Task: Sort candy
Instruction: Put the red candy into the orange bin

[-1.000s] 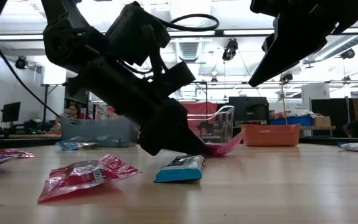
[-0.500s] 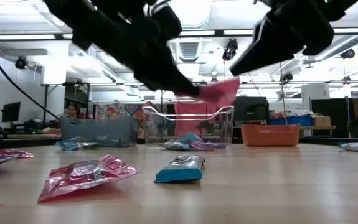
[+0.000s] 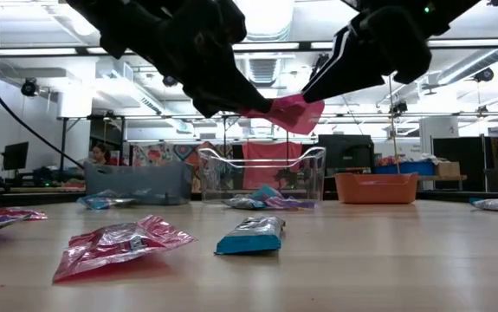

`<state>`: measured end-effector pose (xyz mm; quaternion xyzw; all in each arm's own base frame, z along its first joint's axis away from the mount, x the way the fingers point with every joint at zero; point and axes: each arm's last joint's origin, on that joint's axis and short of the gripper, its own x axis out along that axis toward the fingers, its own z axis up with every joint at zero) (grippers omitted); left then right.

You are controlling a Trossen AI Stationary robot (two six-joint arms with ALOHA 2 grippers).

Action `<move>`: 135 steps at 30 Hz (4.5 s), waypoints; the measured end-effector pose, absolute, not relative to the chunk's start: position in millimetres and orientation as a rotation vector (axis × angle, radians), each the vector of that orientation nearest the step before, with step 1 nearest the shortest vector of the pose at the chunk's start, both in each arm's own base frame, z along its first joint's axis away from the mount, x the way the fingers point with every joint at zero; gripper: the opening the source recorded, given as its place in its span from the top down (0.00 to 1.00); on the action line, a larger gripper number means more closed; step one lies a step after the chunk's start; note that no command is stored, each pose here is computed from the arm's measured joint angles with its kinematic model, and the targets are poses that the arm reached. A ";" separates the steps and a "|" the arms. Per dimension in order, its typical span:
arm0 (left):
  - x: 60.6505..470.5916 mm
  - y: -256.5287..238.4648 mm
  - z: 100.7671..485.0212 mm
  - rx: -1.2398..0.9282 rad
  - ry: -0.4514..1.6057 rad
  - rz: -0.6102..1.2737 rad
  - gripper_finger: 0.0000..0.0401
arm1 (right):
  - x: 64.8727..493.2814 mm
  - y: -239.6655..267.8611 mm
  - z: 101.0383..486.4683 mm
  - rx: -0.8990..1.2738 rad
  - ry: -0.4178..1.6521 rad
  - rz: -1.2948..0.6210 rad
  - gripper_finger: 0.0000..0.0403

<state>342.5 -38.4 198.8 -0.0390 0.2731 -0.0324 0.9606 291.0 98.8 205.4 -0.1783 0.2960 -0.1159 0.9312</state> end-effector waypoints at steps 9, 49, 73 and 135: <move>344.2 -38.7 201.6 -0.082 0.521 -0.067 0.96 | 297.9 83.2 202.7 -0.319 0.646 -0.136 0.71; 257.7 -15.0 308.9 -0.032 0.375 0.065 0.68 | 223.7 -126.0 264.2 0.496 1.262 -0.642 0.98; 163.5 -4.3 365.3 -0.026 0.168 0.233 0.68 | 188.6 -200.2 223.4 0.666 1.164 -0.418 0.98; 197.4 -9.6 286.5 -0.206 0.711 0.295 0.68 | 218.2 -94.4 305.3 0.417 0.900 -0.516 0.83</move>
